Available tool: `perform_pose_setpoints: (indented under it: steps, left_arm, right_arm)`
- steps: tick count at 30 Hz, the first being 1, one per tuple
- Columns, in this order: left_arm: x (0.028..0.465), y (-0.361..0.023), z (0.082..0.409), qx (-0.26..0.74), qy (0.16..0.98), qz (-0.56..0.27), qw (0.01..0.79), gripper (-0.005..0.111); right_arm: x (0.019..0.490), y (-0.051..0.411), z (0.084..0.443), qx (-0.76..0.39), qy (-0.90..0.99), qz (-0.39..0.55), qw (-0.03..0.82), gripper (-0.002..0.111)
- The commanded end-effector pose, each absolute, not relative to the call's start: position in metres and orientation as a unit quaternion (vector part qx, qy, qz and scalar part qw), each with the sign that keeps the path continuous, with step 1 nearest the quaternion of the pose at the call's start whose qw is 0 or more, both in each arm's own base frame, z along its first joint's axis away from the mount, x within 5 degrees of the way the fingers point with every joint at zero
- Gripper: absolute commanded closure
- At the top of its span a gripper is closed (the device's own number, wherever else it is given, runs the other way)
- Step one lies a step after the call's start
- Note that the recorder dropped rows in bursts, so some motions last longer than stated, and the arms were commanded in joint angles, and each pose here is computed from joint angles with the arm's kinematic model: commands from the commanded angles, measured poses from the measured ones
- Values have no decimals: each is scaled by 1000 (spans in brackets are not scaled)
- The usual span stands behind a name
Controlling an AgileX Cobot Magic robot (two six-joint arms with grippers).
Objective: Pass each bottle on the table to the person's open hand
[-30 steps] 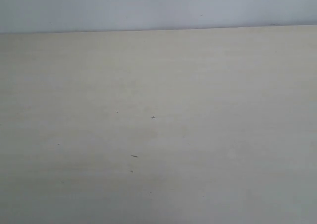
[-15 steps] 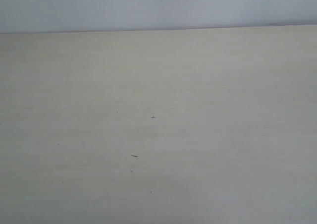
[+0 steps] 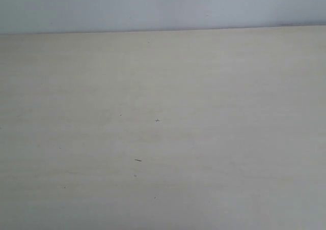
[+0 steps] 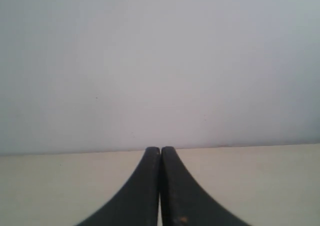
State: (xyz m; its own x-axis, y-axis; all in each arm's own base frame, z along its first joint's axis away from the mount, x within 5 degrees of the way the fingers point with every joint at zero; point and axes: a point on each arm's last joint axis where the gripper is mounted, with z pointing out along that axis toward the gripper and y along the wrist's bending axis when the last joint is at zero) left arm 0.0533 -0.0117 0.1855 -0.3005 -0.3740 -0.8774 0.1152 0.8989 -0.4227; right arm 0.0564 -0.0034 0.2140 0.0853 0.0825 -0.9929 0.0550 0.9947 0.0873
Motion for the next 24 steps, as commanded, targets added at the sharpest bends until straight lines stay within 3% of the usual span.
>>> perform_pose_setpoints:
  steps: [1, 24]
  left_arm:
    - [53, -12, 185, -84, 780, -208, 585, 107]
    - [53, -12, 185, -84, 780, -208, 585, 107]
  right_arm:
    - [56, -4, 210, 36, 689, -15, 724, 108]
    - [56, -4, 207, 35, 699, -18, 714, 108]
